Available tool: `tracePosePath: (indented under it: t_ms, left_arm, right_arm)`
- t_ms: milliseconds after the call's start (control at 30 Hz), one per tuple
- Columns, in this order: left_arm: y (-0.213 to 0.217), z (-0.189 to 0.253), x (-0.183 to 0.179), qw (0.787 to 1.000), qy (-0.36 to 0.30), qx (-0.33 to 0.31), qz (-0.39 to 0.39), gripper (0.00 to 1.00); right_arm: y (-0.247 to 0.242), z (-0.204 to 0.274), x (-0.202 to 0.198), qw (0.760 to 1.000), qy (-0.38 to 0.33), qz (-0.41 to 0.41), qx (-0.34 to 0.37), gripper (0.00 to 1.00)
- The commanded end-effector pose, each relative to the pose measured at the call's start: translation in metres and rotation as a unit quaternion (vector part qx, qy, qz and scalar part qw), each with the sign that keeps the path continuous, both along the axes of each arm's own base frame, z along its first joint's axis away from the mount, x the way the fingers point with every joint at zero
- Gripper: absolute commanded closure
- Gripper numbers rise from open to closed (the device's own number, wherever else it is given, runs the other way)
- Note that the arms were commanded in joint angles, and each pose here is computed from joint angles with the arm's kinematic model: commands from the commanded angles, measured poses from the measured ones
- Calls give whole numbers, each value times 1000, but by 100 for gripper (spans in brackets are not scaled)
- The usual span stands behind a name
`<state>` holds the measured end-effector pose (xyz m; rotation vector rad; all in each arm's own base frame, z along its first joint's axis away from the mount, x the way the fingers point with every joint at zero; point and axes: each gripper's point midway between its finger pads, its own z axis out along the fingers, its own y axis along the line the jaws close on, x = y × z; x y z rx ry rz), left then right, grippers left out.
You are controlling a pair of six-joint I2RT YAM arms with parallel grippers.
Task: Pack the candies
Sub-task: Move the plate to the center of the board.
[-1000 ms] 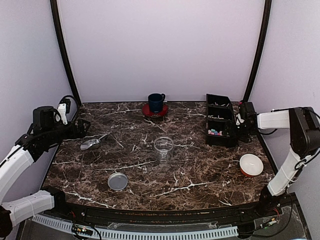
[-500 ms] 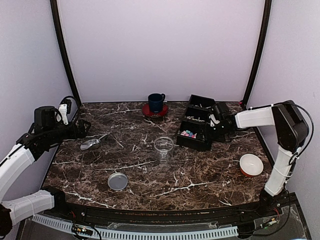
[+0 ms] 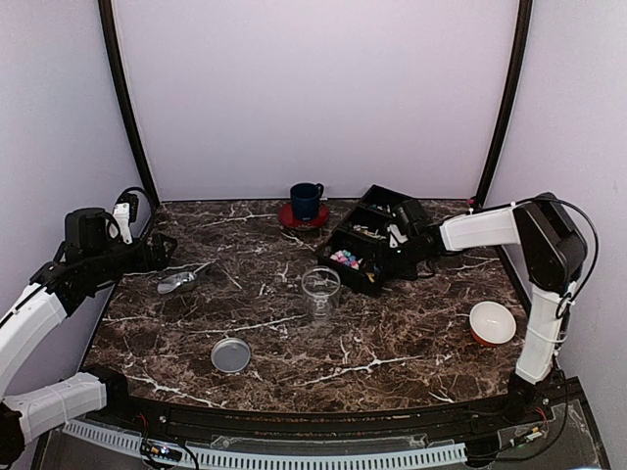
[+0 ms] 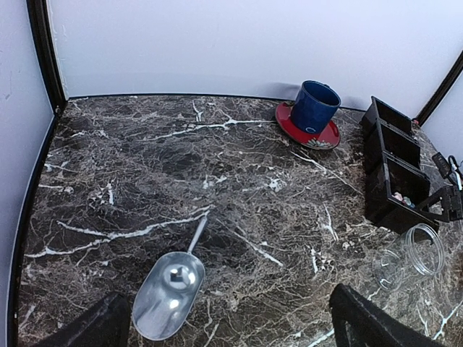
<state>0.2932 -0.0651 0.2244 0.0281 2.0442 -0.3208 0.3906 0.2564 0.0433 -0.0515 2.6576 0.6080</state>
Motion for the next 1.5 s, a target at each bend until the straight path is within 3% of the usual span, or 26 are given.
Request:
tracePosePath:
  t_ms: [0,433,767,967,1167,1467]
  left_arm:
    - [2,-1,-2,1000,0,-2,3,1]
    - [3,-3,-2,1000,2,1,4,1]
    - [1,-3,-1,1000,5,0,-1,1]
    - [-2,-5,-1,1000,10,2,-9,1]
    - [-3,-10,-1,1000,20,5,-15,1]
    - [-7,-15,0,999,31,-2,-23,1]
  right_arm:
    - [44,18,9,998,-29,32,42,2]
    - [97,37,2,994,-43,82,57,2]
    - [48,96,13,984,-122,105,-73,2]
    - [-3,116,50,967,-173,100,-160,2]
    - [-43,105,97,956,-181,90,-212,2]
    - [-44,71,138,949,-177,120,-230,5]
